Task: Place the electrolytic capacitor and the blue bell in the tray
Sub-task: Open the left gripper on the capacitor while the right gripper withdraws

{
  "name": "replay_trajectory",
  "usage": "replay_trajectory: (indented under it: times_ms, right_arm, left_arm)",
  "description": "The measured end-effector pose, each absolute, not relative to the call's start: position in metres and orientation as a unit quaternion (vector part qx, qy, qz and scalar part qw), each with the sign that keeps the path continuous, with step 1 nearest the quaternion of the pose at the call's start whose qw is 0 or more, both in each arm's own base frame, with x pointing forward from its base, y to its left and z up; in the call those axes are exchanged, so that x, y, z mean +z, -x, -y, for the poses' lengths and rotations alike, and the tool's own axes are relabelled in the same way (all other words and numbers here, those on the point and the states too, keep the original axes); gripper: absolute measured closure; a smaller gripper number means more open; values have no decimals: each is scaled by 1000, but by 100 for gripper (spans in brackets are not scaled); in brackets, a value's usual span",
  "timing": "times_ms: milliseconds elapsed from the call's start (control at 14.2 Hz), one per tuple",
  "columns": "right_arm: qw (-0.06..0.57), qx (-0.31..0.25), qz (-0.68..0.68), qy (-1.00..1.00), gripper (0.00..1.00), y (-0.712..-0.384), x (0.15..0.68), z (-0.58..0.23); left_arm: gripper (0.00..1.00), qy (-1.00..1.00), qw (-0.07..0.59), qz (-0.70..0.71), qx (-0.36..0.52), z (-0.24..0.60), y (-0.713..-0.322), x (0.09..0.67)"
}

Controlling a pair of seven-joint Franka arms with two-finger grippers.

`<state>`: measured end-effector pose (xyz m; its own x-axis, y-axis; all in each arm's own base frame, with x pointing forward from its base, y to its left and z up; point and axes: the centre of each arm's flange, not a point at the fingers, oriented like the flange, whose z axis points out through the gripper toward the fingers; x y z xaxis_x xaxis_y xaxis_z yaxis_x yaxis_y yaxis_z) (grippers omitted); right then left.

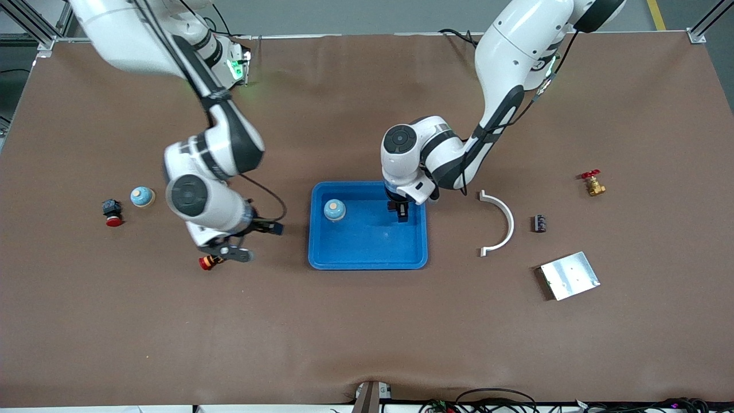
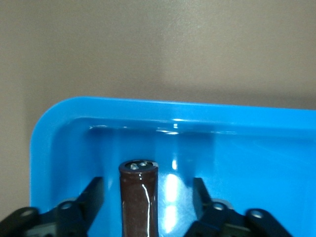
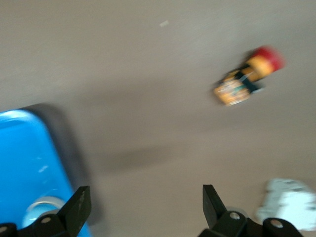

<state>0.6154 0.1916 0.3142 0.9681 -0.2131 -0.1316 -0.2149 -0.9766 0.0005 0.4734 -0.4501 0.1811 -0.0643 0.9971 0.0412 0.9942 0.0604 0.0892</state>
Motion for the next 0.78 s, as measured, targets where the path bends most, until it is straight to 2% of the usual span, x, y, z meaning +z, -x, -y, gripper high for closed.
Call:
replay_trajectory:
  times_ms: [71,141,423,776]
  right_arm:
    - [-2,62,-94,994,0,-615,318,-166]
    - [-11,62,-81,995,0,-612,320,-141]
    - [-10,62,-55,997,0,-594,320,-22]
    - [2,49,-18,999,0,-562,291,97]
  left_arm:
    - [2,-682,16,-729,49,450,-477,184]
    - [0,-680,12,-731,53,450,-482,189]
    - [0,-696,-1,-714,72,442,-509,218]
    - [0,-789,-25,-611,62,408,-537,263]
